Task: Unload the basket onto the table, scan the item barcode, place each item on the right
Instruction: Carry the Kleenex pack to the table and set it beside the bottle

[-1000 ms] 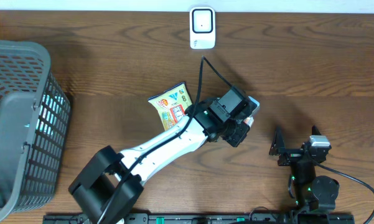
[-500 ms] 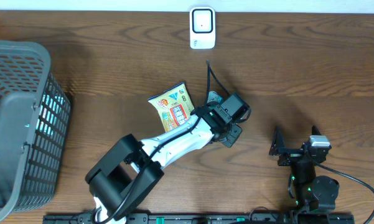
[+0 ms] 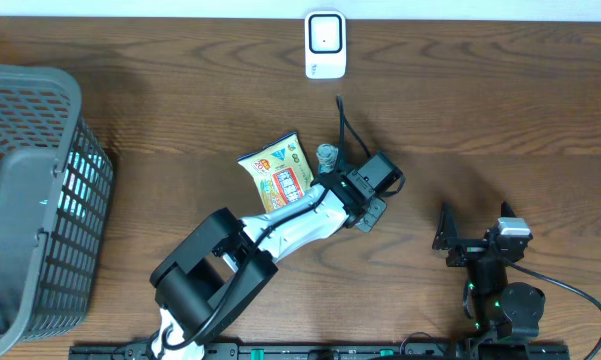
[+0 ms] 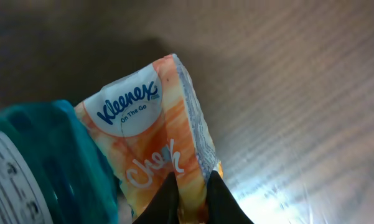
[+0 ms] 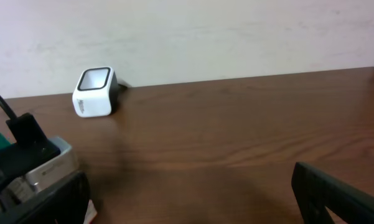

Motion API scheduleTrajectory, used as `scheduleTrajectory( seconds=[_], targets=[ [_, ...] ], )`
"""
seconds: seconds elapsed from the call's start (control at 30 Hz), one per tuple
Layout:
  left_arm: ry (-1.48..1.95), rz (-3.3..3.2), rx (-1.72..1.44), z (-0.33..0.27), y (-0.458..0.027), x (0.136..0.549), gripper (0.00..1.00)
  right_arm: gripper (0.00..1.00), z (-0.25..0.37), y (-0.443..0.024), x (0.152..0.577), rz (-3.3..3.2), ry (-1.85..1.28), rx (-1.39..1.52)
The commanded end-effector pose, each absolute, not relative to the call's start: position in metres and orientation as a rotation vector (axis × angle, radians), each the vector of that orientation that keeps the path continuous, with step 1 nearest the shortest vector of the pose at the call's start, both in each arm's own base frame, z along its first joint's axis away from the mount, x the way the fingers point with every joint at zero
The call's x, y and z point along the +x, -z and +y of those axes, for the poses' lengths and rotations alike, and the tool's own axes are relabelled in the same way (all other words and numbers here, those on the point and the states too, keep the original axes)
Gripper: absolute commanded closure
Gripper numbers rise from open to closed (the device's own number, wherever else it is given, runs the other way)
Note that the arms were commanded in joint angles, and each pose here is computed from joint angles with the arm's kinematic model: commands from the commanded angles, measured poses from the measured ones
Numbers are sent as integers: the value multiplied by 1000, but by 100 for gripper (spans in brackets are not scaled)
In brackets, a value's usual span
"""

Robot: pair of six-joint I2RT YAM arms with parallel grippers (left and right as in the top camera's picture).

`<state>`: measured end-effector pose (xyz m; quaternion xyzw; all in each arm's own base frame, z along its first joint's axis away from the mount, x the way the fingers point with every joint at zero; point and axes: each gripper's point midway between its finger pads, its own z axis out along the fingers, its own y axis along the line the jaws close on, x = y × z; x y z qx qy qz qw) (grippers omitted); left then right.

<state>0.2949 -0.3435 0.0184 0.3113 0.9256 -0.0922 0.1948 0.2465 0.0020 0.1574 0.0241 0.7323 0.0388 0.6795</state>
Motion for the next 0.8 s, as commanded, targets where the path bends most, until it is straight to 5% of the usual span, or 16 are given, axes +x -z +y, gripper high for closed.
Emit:
scheduleTrajectory(
  seconds=[0.0, 0.43, 0.5, 0.57, 0.77],
  targets=[
    [190, 2583, 843, -338, -8, 304, 93, 1, 4, -156, 246, 1648, -83, 38],
    [212, 2460, 704, -352, -27, 334, 92, 1, 4, -156, 246, 1648, -83, 38],
    [215, 2457, 702, -352, -27, 334, 83, 1, 4, -156, 246, 1648, -83, 38],
    [218, 2452, 701, -353, -28, 335, 56, 1, 4, -156, 246, 1648, -83, 38],
    [256, 2403, 671, -354, -57, 340, 51, 1, 4, -156, 246, 1648, -83, 38]
  ],
)
